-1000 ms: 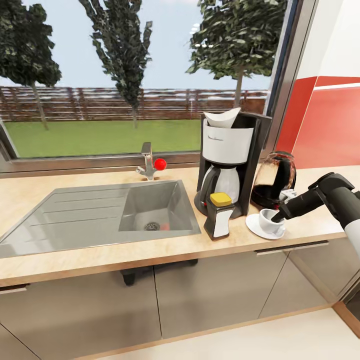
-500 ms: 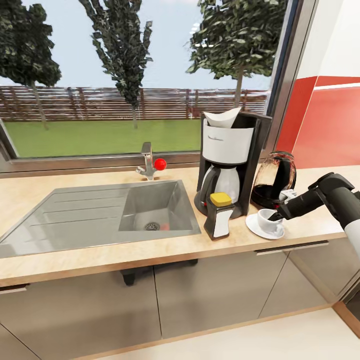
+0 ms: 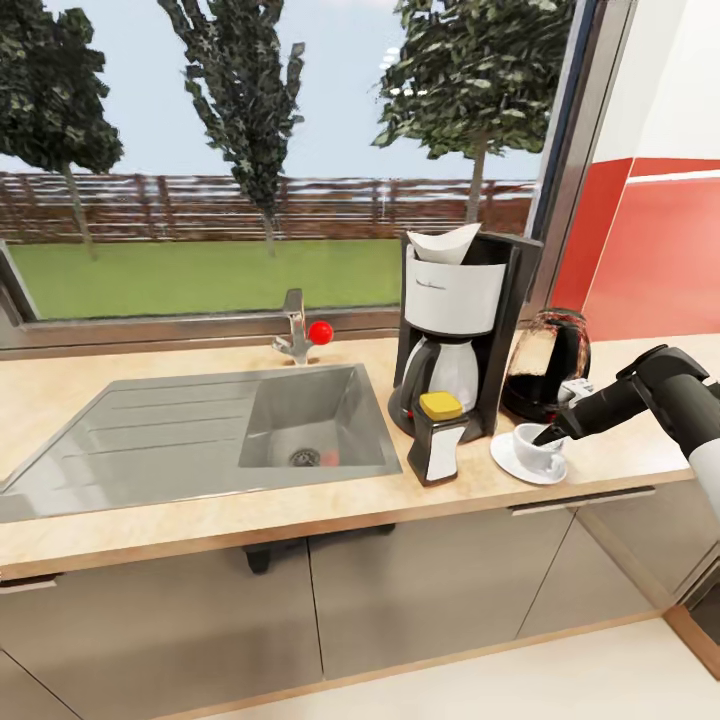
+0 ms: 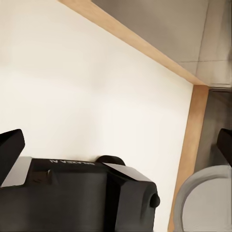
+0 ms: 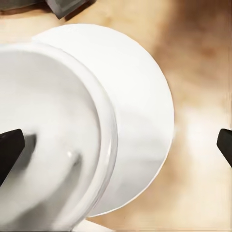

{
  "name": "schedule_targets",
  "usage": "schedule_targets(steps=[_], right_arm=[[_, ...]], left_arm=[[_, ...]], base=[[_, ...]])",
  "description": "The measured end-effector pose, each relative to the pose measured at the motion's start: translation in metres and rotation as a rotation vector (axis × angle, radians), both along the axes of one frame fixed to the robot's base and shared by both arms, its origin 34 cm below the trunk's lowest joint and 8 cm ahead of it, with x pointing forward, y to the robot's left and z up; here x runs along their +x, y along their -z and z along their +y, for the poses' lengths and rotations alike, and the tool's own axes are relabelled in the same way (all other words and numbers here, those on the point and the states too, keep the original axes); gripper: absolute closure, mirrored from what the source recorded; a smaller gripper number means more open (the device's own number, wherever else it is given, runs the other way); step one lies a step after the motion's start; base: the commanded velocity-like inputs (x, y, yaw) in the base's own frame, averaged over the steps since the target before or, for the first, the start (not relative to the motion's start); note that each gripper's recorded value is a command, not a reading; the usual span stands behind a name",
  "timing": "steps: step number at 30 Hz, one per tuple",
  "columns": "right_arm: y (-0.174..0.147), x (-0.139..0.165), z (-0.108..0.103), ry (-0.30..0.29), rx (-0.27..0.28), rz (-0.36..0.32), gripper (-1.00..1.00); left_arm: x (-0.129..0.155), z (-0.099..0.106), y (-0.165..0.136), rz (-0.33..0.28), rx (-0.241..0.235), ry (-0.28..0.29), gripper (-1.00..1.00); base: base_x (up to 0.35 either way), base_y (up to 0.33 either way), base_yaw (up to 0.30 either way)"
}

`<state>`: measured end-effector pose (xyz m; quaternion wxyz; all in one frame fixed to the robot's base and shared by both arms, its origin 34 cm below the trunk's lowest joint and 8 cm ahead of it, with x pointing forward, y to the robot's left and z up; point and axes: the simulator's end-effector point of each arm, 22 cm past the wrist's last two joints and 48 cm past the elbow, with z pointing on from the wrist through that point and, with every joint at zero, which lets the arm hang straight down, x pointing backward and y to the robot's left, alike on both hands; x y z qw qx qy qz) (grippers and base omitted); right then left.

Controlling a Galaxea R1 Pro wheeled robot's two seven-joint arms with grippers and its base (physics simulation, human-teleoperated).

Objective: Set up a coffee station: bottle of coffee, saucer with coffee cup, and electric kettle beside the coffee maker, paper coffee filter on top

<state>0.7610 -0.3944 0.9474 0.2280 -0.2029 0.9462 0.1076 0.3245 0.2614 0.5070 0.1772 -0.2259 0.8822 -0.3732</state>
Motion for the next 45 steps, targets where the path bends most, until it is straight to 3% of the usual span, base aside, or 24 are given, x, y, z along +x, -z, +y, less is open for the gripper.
schedule_targets(steps=[26,27,31,35,40,45], right_arm=[[-0.049,0.003,0.002,-0.006,0.006,-0.013,-1.0],[-0.066,0.007,0.008,-0.04,-0.004,-0.058,-1.0],[-0.089,0.007,0.021,-0.102,0.009,-0.103,-1.0],[-0.095,0.0,0.023,-0.143,0.018,-0.112,-1.0],[-0.092,-0.008,0.031,-0.233,-0.023,-0.151,-1.0],[-0.094,-0.009,0.031,-0.235,-0.016,-0.169,-1.0]], left_arm=[[0.001,0.0,-0.044,0.0,-0.001,0.0,-1.0],[0.002,0.0,-0.046,0.0,-0.001,0.0,-1.0],[0.002,0.0,-0.049,0.0,-0.002,0.001,-1.0],[0.002,0.0,-0.049,0.0,-0.002,0.001,-1.0],[0.002,0.0,-0.049,-0.001,-0.003,0.001,-1.0],[0.002,-0.001,-0.049,0.0,-0.003,0.001,-1.0]], base=[[0.0,0.0,0.0],[0.0,0.0,0.0],[0.0,0.0,0.0],[0.0,0.0,0.0],[-0.007,0.0,0.0],[-0.161,0.0,0.0]])
